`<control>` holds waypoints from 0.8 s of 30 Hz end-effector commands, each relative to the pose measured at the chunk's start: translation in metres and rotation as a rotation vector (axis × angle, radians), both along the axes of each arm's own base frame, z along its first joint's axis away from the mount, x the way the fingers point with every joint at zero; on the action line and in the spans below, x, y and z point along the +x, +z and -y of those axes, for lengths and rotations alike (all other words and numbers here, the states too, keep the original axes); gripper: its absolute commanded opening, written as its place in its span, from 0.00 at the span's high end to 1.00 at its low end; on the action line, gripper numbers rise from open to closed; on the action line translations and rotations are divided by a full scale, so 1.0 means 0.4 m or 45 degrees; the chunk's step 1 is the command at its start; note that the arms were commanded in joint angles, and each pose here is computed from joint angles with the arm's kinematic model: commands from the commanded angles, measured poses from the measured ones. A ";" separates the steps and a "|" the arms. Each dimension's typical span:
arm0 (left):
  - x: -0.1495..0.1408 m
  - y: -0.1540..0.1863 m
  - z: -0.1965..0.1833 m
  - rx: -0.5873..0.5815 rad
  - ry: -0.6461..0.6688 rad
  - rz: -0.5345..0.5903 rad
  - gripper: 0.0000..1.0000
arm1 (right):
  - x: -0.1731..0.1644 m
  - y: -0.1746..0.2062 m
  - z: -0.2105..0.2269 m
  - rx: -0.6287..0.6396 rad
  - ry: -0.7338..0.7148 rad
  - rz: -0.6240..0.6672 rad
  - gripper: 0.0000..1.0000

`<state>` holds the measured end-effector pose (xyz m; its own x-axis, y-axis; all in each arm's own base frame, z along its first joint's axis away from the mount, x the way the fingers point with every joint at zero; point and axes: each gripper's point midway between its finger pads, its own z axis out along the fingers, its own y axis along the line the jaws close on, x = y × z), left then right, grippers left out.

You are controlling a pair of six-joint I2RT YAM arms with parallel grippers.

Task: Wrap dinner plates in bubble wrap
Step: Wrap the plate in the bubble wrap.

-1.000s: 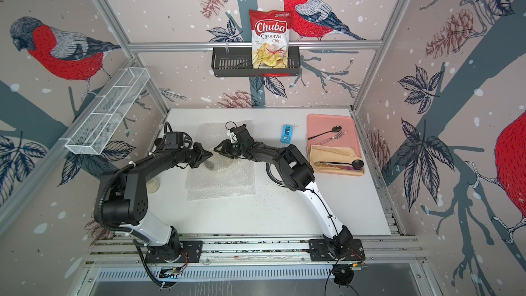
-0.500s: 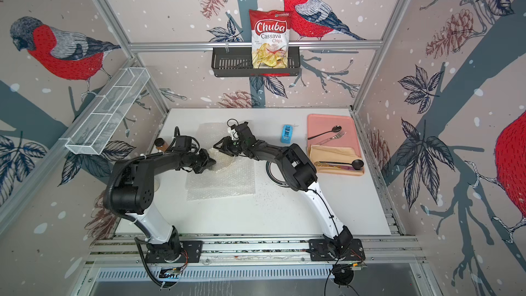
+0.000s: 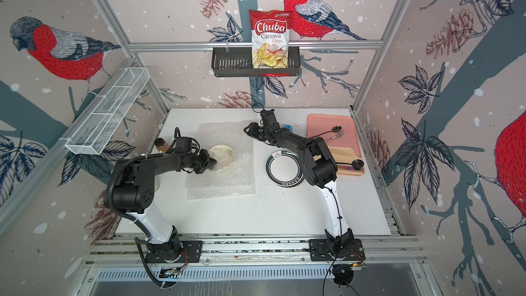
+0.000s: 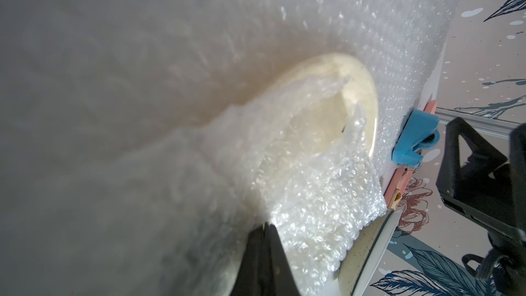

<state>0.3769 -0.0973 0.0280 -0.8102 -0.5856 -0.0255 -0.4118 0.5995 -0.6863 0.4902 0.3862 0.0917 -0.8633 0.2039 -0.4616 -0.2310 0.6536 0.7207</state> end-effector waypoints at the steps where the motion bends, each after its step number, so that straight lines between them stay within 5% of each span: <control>1: -0.032 -0.036 -0.019 0.055 0.032 -0.092 1.00 | 0.039 -0.048 0.036 -0.091 -0.038 0.016 0.50; 24: -0.043 -0.034 -0.020 0.054 0.039 -0.104 1.00 | 0.164 -0.065 -0.034 0.126 -0.013 -0.003 0.61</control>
